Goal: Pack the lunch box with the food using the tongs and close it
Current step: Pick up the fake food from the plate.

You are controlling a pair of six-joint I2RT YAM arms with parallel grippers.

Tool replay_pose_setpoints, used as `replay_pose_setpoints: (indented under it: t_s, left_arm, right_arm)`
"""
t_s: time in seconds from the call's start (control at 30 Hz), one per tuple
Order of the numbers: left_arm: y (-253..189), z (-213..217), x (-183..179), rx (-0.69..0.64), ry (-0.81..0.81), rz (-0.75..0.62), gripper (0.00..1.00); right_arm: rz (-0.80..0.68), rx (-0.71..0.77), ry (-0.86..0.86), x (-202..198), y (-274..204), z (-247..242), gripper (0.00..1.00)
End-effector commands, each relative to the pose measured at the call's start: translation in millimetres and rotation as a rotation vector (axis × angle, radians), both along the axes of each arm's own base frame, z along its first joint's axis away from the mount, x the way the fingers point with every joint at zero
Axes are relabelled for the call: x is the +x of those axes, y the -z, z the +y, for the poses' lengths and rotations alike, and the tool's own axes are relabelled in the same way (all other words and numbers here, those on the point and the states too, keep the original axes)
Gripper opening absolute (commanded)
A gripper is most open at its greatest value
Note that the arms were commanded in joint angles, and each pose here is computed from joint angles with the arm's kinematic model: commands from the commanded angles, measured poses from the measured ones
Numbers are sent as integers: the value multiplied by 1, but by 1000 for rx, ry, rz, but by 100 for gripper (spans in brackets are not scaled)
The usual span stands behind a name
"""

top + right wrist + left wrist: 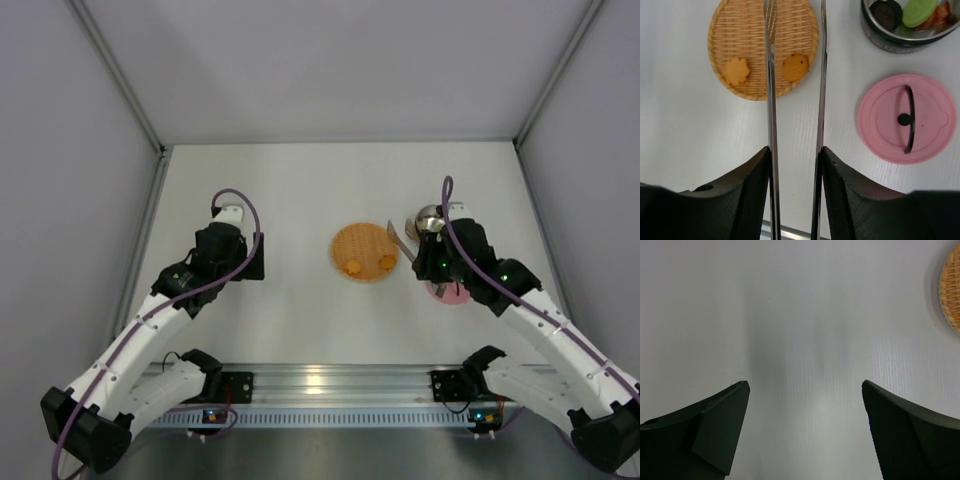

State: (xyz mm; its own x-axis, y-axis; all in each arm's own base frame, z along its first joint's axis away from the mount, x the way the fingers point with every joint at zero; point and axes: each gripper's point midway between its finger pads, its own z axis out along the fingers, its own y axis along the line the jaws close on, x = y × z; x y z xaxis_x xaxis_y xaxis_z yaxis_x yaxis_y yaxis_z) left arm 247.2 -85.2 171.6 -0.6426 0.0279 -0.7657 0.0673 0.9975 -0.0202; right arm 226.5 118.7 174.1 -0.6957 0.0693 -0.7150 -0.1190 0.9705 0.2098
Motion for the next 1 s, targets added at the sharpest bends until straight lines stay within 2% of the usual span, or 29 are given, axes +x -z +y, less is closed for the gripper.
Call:
replay_pose_setpoints:
  t_s: [0.0,0.5,0.97]
  left_arm:
    - [-3,1,3,-4,-17,-22,99]
    - [1,2,3,5,-23,-10,99]
    - [4,-1,5,7,-19,4,99]
  right_arm:
    - [-85,101,-83,-3,-36,35,43]
    - [-16,100,-253,-34,-7,108,43]
    - [34,29,-257,-38,15,106,44]
